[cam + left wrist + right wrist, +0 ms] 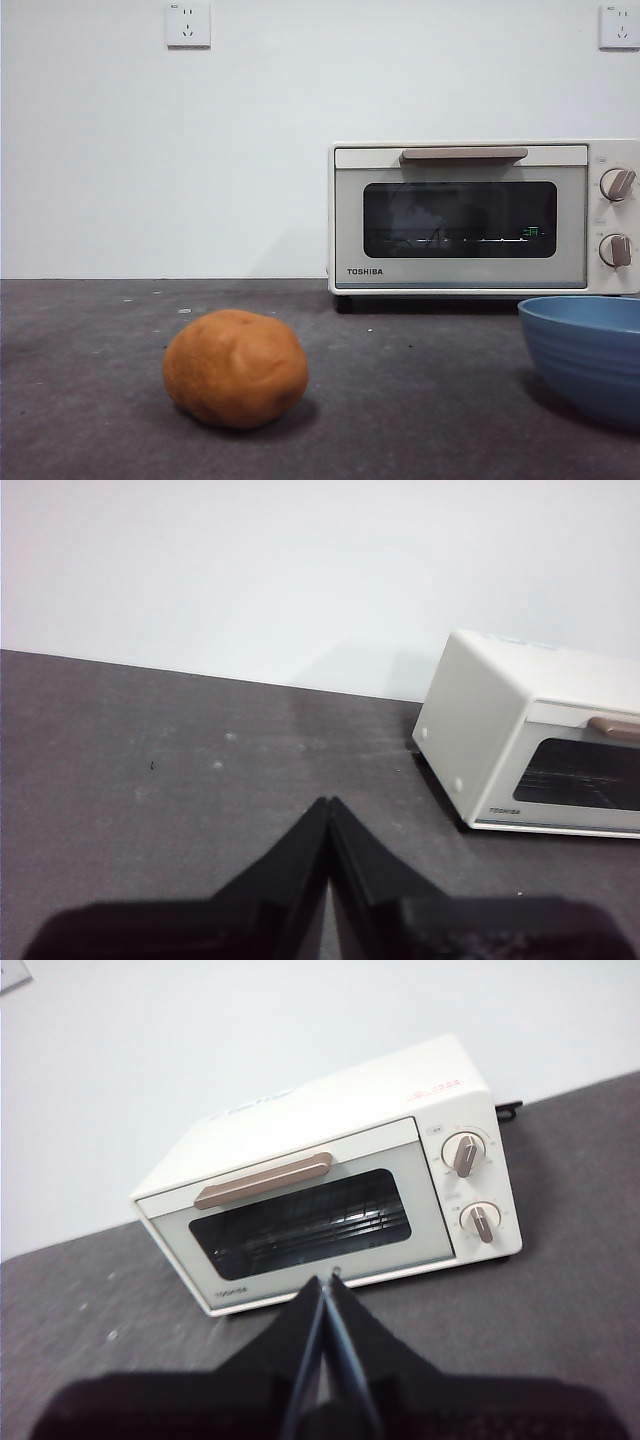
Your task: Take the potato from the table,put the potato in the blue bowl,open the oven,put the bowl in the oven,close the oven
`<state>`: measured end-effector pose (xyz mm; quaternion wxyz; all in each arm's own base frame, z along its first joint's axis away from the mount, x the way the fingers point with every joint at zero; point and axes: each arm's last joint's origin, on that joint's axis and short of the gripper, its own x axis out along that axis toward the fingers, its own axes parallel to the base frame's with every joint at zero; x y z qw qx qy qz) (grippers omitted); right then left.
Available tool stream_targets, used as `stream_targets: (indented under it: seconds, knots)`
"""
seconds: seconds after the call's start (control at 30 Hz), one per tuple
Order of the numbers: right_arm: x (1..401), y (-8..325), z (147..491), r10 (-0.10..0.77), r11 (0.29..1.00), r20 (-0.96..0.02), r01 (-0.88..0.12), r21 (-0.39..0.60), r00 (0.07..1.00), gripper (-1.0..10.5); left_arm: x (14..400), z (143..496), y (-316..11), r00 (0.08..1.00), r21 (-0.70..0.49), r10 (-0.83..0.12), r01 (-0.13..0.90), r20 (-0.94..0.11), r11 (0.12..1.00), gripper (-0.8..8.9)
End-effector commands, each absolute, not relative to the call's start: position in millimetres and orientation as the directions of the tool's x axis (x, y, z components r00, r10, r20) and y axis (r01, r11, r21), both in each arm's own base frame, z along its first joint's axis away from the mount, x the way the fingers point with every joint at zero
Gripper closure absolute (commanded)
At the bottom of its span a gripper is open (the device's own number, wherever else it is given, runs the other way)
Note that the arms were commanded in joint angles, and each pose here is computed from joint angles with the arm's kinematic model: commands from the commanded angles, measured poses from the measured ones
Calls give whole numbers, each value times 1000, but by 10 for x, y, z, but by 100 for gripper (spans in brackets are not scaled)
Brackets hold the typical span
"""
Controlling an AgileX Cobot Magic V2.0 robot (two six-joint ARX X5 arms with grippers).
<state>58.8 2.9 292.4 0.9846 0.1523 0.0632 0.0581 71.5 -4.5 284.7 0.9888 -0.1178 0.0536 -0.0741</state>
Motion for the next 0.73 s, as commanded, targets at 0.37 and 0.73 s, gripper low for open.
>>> stream_targets:
  seconds: [0.37, 0.73]
  knots:
    - [475, 93, 3710, 342, 900, -158, -275, 337, 926, 949, 786, 3304, -98, 898, -323, -347, 255, -271, 912, 818]
    - [975, 142, 3770, 568, 800, -328, -412, 437, 755, 955, 1003, 3282, -156, 732, -437, -551, 376, -400, 817, 819]
